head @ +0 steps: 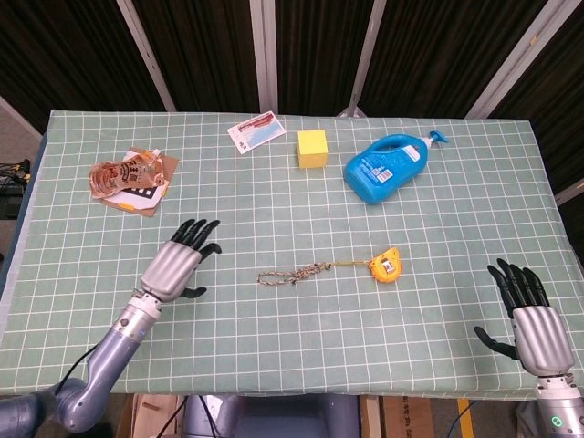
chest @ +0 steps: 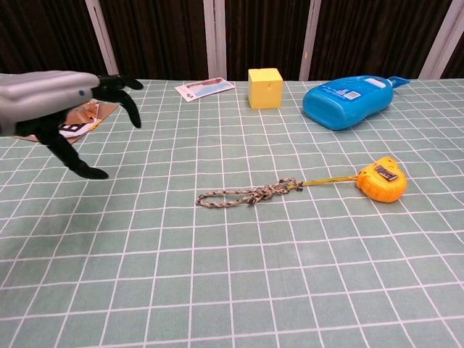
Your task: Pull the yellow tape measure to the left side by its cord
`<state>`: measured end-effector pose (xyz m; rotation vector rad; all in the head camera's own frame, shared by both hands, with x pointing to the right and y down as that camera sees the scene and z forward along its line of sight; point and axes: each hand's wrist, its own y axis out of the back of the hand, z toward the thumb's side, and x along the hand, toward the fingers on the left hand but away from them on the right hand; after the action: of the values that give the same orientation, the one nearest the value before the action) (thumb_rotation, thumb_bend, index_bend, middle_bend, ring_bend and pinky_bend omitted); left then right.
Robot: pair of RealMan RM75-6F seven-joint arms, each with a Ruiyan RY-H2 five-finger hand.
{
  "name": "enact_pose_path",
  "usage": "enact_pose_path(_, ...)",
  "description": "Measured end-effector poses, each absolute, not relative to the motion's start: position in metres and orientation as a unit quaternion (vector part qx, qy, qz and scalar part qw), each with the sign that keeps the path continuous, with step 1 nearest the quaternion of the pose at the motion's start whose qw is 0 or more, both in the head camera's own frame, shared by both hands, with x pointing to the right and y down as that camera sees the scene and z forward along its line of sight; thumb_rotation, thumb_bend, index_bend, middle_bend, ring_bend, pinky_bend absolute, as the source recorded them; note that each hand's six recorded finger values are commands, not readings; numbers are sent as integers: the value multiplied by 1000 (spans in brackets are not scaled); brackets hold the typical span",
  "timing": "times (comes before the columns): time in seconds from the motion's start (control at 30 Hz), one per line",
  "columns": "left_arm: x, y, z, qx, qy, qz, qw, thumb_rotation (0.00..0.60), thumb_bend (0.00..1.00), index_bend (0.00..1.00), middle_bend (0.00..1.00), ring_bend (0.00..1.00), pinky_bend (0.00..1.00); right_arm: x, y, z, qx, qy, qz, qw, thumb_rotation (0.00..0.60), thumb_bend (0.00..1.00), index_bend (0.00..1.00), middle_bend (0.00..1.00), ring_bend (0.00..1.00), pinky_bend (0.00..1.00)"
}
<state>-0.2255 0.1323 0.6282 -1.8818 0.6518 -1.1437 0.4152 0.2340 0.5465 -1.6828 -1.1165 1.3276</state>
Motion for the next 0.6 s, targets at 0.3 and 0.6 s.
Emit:
enact_pose_path(0.3, -170, 136, 658, -750, 241, -464, 404, 600, 234, 444, 0, 0, 0, 416, 234, 547, -654, -434, 514, 346, 600, 220, 0, 0, 0, 0)
enact_pose_path(0.6, -135, 141, 682, -742, 240, -484, 397, 600, 338, 481, 0, 0, 0, 417, 234, 548, -657, -436, 513, 339, 600, 219, 0, 0, 0, 0)
